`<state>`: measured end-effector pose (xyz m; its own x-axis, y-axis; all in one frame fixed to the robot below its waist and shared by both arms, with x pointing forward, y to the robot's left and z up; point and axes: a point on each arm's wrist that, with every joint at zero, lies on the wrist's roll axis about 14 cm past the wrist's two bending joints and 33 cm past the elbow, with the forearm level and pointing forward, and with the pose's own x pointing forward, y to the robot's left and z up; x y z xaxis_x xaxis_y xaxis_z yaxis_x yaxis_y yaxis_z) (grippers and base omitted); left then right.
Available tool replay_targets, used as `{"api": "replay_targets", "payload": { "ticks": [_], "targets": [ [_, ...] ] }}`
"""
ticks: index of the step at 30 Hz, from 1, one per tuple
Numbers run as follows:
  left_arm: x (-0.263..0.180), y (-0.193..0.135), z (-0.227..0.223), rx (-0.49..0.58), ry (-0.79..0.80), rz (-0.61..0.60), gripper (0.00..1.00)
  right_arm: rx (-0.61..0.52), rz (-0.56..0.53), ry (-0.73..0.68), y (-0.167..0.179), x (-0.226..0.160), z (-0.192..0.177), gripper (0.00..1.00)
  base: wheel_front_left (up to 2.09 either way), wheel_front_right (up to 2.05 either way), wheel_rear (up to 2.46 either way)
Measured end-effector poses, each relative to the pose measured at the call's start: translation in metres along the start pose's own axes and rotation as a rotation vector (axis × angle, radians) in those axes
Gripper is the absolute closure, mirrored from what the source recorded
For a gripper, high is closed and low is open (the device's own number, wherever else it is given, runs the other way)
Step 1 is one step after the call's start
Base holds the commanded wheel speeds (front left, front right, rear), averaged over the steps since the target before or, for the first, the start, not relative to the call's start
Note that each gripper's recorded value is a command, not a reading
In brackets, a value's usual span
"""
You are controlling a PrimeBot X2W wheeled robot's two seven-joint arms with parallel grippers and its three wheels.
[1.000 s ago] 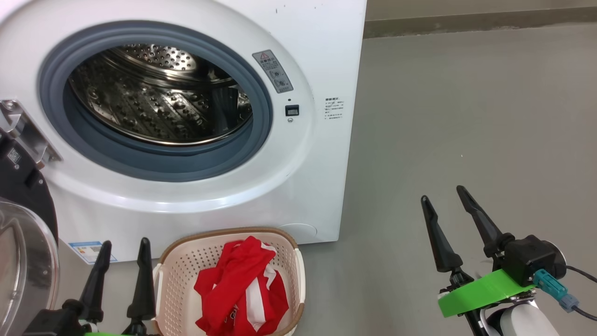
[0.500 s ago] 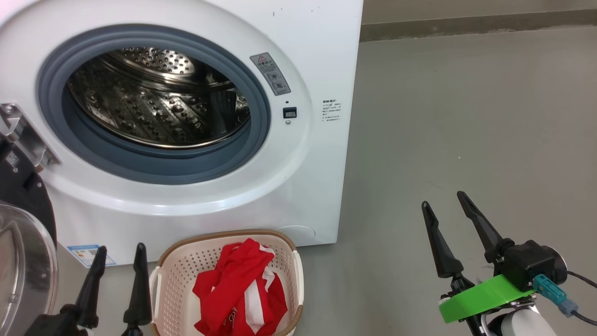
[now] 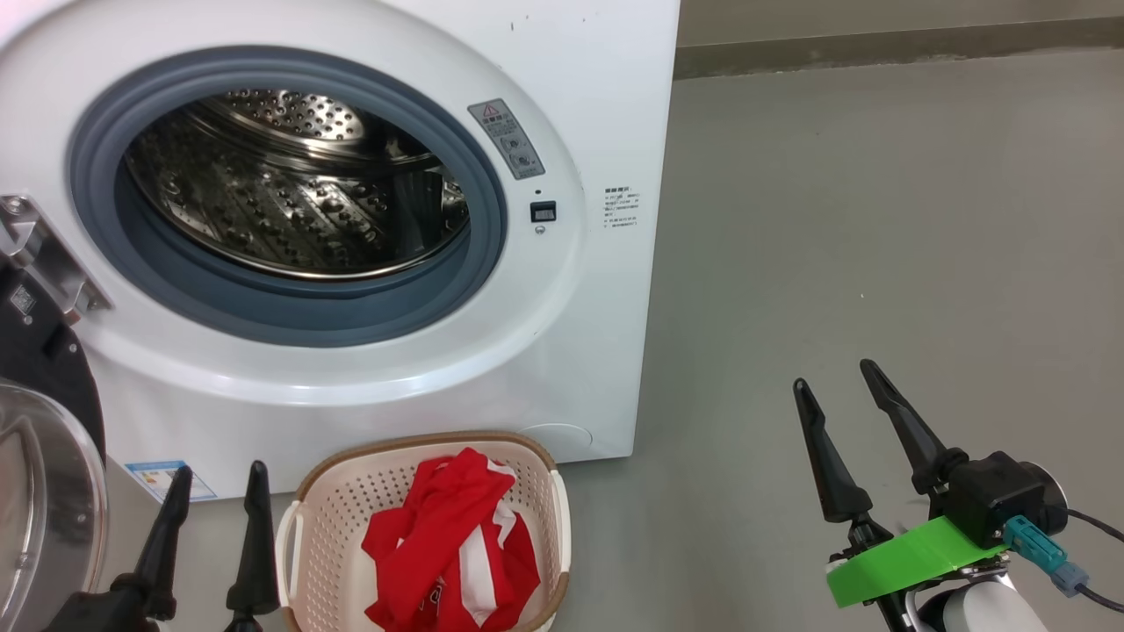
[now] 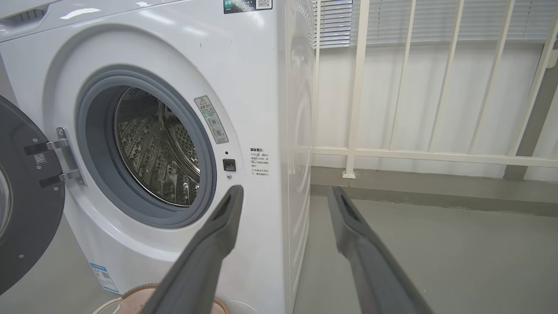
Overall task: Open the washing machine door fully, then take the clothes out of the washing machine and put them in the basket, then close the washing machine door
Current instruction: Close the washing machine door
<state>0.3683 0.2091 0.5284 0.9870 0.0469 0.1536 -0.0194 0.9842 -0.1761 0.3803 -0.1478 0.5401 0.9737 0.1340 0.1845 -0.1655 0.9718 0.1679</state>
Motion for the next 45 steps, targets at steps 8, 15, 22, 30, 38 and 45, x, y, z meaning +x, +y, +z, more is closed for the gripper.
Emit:
{"api": "replay_targets", "payload": {
  "ticks": [8, 15, 22, 30, 38, 45],
  "targets": [
    [0.000, 0.002, -0.001, 0.008, 0.005, 0.006, 0.00, 0.000, 0.002, -0.001, 0.001, 0.000, 0.000, 0.00, -1.17, 1.17, 0.00],
    [-0.001, 0.004, 0.000, 0.010, 0.000, 0.011, 0.00, 0.003, 0.007, -0.003, 0.003, 0.001, 0.000, 0.00, -1.90, 1.90, 0.00],
    [-0.002, 0.006, 0.003, 0.025, -0.008, 0.015, 0.00, 0.004, 0.014, 0.000, 0.005, 0.003, 0.000, 0.00, -1.14, 1.14, 0.00],
    [-0.003, 0.007, 0.004, 0.031, -0.010, 0.019, 0.00, 0.005, 0.021, -0.003, 0.007, 0.003, 0.000, 0.00, -0.26, 0.26, 0.00],
    [-0.006, 0.010, 0.006, 0.037, -0.013, 0.028, 0.00, 0.008, 0.034, -0.004, 0.011, 0.005, 0.001, 0.00, 0.00, 0.00, 0.00],
    [-0.013, 0.022, 0.010, 0.044, -0.023, 0.081, 0.00, 0.026, 0.065, 0.012, 0.022, 0.007, -0.006, 0.00, 0.00, 0.00, 0.00]
  ]
}}
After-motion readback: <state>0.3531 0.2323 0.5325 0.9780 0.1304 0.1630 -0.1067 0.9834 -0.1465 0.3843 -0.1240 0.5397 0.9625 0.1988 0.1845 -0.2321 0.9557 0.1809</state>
